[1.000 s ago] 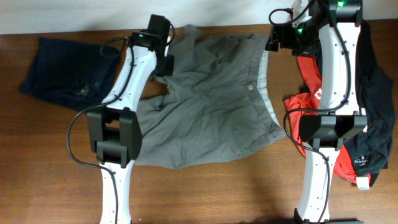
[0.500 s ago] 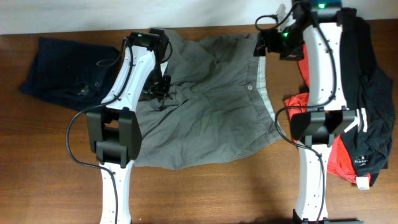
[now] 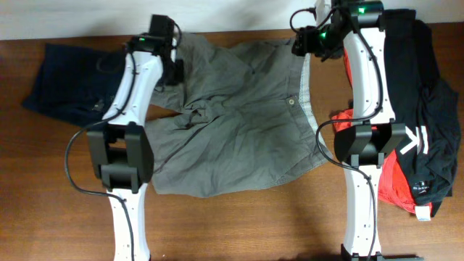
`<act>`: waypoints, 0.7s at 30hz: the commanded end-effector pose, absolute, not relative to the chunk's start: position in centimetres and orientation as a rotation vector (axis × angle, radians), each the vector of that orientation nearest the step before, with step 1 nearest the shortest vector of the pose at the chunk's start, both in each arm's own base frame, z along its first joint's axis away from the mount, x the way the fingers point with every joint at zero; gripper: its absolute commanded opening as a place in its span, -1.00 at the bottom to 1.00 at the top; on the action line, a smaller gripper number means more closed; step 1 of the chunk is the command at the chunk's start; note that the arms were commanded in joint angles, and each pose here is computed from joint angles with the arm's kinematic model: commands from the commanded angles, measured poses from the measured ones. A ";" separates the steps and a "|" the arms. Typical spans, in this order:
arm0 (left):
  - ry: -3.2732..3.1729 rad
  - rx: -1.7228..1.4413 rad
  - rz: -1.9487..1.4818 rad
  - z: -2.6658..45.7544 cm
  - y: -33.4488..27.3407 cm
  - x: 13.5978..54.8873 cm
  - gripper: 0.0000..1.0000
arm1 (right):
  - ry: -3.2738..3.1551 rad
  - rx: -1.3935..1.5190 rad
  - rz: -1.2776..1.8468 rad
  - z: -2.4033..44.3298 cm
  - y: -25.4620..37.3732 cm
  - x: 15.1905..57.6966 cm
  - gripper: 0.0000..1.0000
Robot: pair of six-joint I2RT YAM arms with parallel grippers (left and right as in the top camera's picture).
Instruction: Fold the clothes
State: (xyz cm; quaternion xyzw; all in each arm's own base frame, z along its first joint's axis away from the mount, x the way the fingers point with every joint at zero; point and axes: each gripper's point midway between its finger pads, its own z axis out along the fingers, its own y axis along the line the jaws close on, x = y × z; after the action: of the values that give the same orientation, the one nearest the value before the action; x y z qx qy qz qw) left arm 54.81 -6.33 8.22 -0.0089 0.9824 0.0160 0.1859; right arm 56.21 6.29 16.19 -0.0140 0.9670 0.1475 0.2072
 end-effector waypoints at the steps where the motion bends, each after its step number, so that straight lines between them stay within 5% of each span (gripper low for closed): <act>1: 2.676 -0.088 0.033 9.8 -5.7 56.6 -0.62 | 2.697 -0.024 0.344 13.2 5.8 57.9 0.48; 11: 2.494 -0.077 -0.003 11.1 -6.2 60.9 -0.61 | 2.689 0.069 0.277 6.9 4.3 61.1 0.48; 21: 2.428 0.054 -0.114 5.7 -8.6 64.4 -0.61 | 2.629 0.087 0.328 6.7 3.1 62.7 0.48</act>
State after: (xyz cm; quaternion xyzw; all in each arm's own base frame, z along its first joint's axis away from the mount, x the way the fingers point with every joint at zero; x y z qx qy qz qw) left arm 64.29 -8.05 9.18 0.0042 0.9298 -0.0360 0.3664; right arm 62.23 3.72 6.53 0.0247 0.9654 0.1114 0.2346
